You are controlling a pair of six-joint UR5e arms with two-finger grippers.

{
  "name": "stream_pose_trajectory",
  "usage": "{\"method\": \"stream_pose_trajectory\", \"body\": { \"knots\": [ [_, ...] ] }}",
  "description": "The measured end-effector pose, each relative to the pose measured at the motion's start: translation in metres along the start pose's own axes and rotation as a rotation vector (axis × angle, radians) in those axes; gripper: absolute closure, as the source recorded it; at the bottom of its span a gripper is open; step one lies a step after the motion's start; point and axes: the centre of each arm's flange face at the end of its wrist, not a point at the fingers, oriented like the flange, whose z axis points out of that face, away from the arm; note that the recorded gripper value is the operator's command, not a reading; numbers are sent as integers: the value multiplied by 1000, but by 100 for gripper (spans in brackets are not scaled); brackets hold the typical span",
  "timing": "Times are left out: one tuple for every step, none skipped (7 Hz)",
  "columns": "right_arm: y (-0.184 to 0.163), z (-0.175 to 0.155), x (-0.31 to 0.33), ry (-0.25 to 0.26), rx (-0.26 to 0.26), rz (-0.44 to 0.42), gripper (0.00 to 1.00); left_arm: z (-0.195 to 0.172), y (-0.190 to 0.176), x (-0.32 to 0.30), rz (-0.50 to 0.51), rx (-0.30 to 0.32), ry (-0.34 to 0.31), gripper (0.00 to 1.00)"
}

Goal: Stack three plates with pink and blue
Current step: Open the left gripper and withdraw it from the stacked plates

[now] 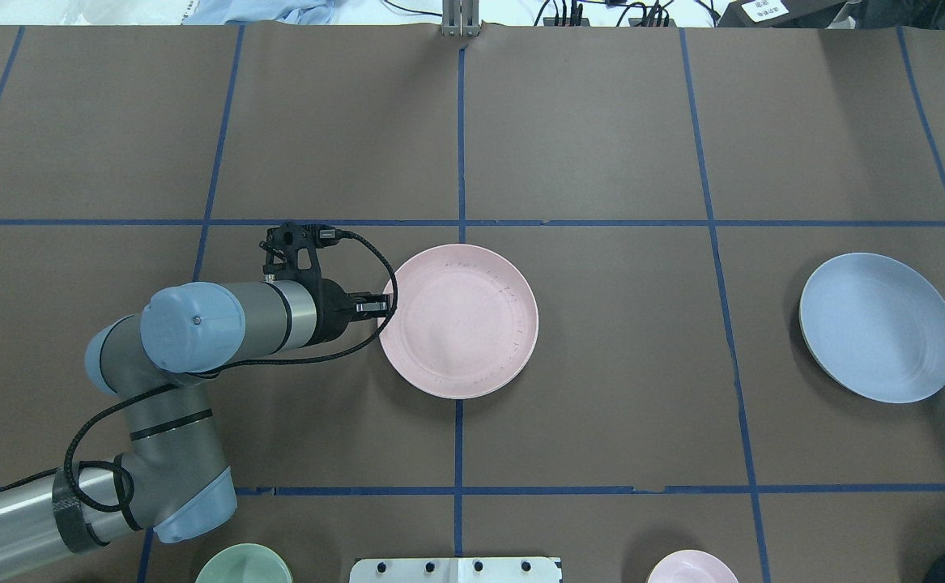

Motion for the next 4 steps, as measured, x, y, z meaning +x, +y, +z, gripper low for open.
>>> {"method": "stream_pose_trajectory", "body": {
  "knots": [
    [0, 0, 0, 0, 0, 0, 0, 0, 2, 0, 4, -2, 1, 0],
    [0, 0, 0, 0, 0, 0, 0, -4, 1, 2, 27, -1, 10, 0],
    [0, 1, 1, 1, -2, 2, 0, -15, -7, 7, 90, 1, 20, 0],
    [1, 2, 1, 1, -4, 15, 0, -33, -28, 8, 167, -8, 16, 0]
  ]
}}
